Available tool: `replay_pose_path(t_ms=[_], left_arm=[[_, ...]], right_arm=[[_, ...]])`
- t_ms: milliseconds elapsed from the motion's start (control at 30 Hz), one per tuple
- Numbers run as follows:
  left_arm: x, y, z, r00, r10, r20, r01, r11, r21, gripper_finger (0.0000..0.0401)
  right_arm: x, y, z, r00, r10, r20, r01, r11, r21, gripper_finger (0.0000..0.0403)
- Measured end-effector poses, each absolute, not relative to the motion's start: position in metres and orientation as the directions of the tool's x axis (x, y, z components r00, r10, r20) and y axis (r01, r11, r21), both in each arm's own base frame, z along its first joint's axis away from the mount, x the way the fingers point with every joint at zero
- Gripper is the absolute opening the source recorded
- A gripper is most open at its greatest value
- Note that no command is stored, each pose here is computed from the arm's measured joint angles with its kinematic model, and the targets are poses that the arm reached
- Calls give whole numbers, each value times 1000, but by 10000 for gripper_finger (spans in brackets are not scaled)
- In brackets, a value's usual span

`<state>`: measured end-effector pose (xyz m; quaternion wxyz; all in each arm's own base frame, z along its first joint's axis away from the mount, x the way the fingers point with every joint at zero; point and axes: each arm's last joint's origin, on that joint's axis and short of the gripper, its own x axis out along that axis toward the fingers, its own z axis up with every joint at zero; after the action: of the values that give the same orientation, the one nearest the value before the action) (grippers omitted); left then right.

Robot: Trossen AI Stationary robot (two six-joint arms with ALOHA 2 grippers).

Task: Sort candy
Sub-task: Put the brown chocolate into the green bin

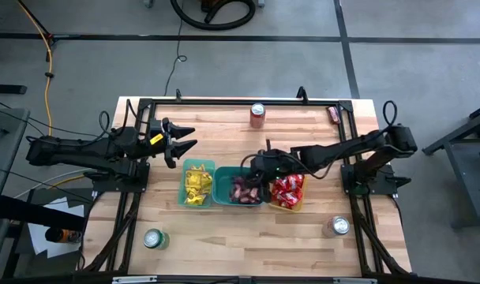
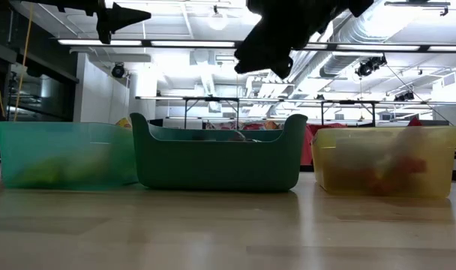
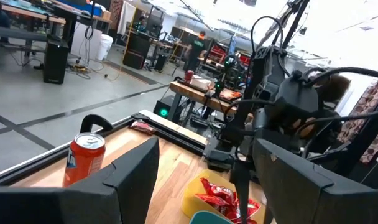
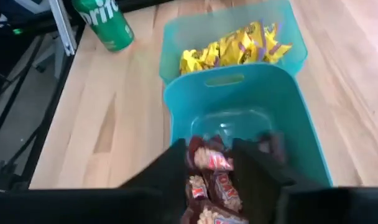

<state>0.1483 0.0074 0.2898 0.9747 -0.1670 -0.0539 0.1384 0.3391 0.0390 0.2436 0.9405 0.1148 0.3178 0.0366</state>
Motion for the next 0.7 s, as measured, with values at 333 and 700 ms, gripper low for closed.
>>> replay_pose_path(t_ms=[333, 700], left_arm=[[148, 7, 290, 956, 287, 57, -253, 909, -331, 245], [148, 7, 290, 955, 288, 64, -255, 914, -317, 245]], right_arm=[[336, 29, 293, 848, 125, -514, -34, 982, 184, 240], [326, 7, 372, 948, 70, -309, -13, 983, 182, 243]])
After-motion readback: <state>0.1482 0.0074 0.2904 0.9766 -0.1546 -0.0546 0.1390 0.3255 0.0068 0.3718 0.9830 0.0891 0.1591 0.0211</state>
